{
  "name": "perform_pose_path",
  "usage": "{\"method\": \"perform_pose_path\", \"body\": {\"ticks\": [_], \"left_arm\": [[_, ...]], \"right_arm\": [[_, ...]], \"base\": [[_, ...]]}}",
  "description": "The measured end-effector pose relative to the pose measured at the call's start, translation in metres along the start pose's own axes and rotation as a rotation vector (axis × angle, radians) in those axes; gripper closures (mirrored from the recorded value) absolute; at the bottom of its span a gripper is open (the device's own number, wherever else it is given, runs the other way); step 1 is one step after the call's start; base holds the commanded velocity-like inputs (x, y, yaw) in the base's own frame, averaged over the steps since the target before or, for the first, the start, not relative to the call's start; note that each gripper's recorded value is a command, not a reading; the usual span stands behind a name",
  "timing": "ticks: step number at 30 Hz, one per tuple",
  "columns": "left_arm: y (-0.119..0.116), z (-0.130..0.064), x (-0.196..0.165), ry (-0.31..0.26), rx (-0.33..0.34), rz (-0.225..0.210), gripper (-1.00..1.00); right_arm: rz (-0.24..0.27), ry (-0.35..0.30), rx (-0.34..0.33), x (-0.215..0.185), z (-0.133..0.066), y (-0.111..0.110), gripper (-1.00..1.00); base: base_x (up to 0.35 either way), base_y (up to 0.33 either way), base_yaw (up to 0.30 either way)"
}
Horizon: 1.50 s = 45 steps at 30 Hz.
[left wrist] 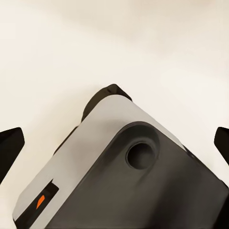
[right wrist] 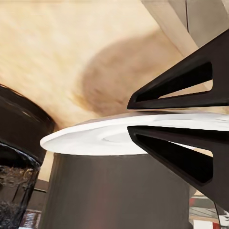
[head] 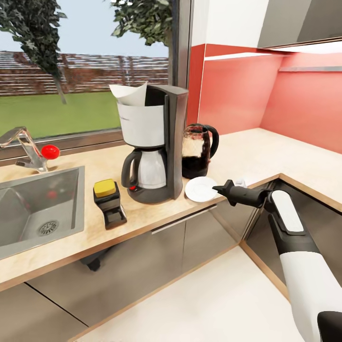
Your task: Set up a coffee station on the kitchen countertop: keep the coffee maker on the countertop, move the bottle of coffee from the kitchen shelf to the counter next to the coffee maker, place a paper coffee filter on top of the coffee maker, put the saucer next to the coffee maker with the coffee cup on the saucer, and place the electric kettle next to the coffee maker.
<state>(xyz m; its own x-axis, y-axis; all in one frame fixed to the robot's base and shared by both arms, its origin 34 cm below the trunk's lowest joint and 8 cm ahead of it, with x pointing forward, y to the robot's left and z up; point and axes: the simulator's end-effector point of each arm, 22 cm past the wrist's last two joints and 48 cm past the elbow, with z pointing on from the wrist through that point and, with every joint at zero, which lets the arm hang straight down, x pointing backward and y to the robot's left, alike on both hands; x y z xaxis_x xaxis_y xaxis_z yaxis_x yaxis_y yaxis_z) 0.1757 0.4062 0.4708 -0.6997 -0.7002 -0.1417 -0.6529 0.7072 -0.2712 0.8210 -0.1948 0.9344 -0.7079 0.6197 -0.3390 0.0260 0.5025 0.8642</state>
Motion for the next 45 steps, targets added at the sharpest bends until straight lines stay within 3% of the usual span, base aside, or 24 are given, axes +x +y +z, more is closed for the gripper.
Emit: {"method": "perform_pose_path", "body": {"ticks": [45], "left_arm": [[0.0032,-0.0009,0.0034,0.010,-0.010,-0.001,-1.00]], "right_arm": [[0.008,0.007,0.009,0.0021,0.0046,-0.0081,1.00]], "base": [[0.000,0.000,0.000]]}}
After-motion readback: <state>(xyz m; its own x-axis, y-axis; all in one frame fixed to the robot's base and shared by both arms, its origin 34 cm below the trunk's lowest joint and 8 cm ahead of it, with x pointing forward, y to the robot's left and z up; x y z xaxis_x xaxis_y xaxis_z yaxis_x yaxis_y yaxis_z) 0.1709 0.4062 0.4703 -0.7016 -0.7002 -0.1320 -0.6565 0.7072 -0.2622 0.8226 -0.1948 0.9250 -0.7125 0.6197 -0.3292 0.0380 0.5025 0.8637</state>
